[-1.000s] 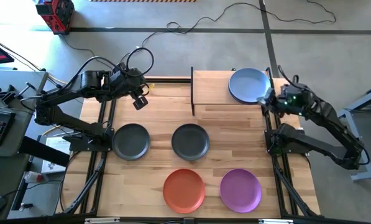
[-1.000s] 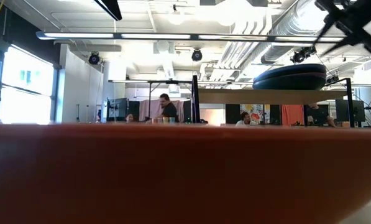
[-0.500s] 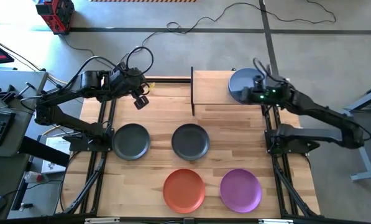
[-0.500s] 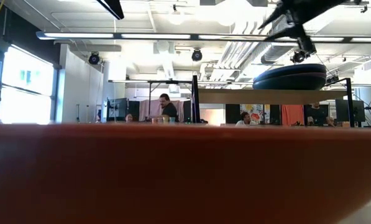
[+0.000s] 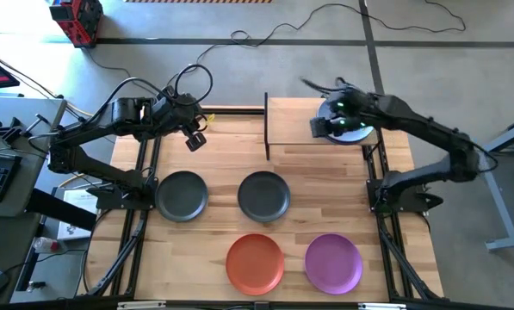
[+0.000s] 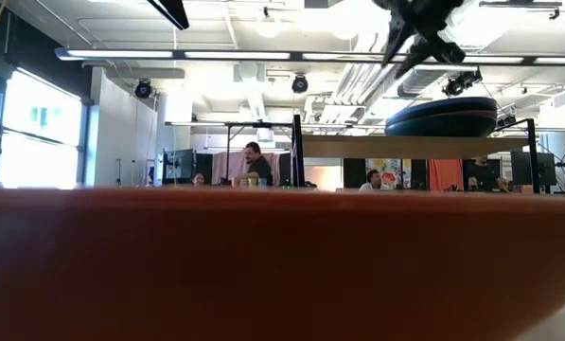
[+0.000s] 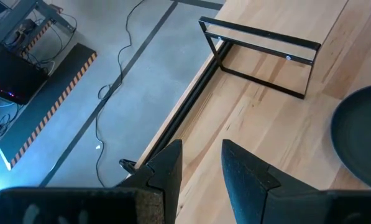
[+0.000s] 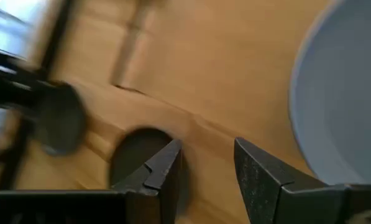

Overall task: Place and stack plates onto a shelf
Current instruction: Stack the blue plate on top of the black plate on the shelf, then put the black plate on the shelf

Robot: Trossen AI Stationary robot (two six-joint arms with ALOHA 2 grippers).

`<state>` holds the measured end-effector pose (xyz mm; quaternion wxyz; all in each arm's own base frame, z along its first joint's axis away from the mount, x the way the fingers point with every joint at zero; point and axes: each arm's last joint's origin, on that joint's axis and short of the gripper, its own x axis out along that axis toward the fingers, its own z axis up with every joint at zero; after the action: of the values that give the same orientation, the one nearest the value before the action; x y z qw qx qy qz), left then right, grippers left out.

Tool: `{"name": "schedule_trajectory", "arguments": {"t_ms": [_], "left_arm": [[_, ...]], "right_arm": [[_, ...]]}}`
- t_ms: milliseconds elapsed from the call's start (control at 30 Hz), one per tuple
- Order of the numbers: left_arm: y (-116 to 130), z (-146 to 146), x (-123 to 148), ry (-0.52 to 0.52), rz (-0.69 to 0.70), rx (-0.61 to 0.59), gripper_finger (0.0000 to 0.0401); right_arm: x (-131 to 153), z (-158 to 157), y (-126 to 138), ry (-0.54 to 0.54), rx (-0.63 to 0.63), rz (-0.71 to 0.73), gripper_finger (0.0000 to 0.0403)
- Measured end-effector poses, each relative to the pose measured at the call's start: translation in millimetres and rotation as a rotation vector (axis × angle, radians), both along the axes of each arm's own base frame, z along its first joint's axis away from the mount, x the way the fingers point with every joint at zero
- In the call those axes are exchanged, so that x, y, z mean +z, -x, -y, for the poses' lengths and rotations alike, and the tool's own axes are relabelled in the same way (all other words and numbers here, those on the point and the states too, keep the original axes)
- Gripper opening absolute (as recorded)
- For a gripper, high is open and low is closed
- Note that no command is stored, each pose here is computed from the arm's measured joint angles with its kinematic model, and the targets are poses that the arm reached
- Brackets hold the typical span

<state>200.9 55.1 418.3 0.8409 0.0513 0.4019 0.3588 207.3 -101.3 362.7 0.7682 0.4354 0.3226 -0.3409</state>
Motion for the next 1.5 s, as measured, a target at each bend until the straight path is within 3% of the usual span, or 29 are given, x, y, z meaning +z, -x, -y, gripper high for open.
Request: {"name": "schedule_trajectory", "arguments": {"t_ms": [133,367,600,867,1233,1500], "left_arm": [[0,0,0,0.000,0.000,0.000,0.0102],[0,0,0,0.000,0.000,0.000,0.0102],[0,0,0,0.000,0.000,0.001,0.0102],[0,0,0,0.000,0.000,0.001,0.0102],[0,0,0,0.000,0.000,0.001,0.0102],[3,2,-3,0.052,-0.024,-0.012,0.0102]], "right_arm": [[-5,8,-17,-0.070,0.001,-0.140,0.0129],[-25,20,-43,-0.134,0.024,-0.235,0.0129],[-43,23,-47,-0.181,0.011,-0.376,0.0129],[-46,28,-42,-0.131,-0.048,-0.459,0.0129],[-46,40,-32,-0.127,-0.106,-0.497,0.0129],[-41,23,-47,-0.176,0.049,-0.356,0.0129]]}}
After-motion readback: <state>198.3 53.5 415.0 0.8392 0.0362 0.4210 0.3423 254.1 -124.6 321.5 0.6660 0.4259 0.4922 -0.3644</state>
